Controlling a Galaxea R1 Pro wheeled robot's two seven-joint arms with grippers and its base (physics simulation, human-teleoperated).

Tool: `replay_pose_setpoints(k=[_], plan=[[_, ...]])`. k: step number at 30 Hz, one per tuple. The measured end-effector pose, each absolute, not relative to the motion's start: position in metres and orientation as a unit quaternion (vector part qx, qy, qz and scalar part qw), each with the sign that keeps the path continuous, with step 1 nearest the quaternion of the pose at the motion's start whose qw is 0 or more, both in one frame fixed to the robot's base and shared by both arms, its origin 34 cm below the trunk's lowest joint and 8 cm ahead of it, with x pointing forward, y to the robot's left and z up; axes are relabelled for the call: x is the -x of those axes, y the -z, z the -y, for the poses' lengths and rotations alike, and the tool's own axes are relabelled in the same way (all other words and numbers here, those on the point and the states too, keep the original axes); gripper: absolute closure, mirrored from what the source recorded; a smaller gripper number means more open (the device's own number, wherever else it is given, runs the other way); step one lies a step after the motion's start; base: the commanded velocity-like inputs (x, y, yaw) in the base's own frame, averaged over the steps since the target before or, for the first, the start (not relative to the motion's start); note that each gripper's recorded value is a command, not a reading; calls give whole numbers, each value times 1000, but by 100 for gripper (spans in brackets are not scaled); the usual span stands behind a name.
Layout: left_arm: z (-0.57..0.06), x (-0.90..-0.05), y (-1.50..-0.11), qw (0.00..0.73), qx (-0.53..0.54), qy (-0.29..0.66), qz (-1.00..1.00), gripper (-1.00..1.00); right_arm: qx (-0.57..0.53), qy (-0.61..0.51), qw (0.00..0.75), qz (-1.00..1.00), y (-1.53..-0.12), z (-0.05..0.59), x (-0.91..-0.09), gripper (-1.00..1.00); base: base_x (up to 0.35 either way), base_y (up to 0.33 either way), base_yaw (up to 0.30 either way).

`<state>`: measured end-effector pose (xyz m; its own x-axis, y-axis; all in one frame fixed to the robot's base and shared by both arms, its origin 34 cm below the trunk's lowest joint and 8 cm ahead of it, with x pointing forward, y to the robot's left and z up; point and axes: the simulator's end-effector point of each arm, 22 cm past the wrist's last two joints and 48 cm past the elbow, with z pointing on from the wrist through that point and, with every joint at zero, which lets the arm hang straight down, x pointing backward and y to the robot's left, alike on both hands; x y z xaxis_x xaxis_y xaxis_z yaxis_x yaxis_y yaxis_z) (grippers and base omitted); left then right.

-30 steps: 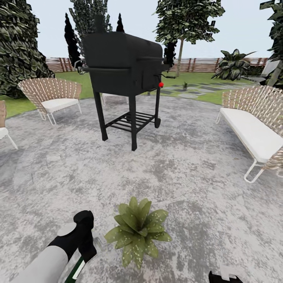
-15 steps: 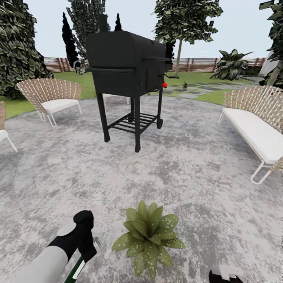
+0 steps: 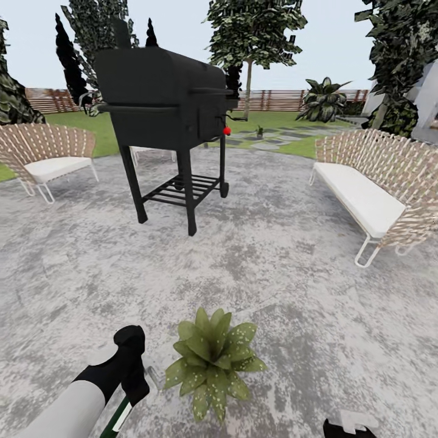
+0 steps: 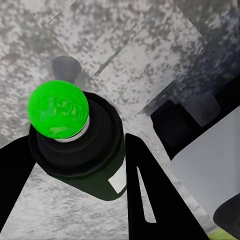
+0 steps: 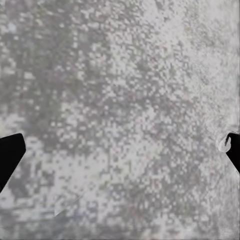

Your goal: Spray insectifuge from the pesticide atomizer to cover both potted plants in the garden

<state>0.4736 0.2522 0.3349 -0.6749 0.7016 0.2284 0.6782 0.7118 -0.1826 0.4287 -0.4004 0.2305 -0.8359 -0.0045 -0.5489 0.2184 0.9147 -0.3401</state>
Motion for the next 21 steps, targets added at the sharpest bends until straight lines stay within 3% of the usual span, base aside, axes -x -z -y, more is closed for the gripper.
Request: replay_pose_setpoints(k=[6,15,21], plan=[[-252,-473,-335,142,377,-41,914,100,-57,198,280,-938,-230,399,-429,-100,-204,234,-161],[-249,-478,-338,140,378,-45,914,100,-59,197,281,-937,-230,398,-429,-100,-2,301,-7],[-237,-494,-352,131,382,-60,913,100,-59,197,281,-937,-230,399,-429,-100,30,259,-219]])
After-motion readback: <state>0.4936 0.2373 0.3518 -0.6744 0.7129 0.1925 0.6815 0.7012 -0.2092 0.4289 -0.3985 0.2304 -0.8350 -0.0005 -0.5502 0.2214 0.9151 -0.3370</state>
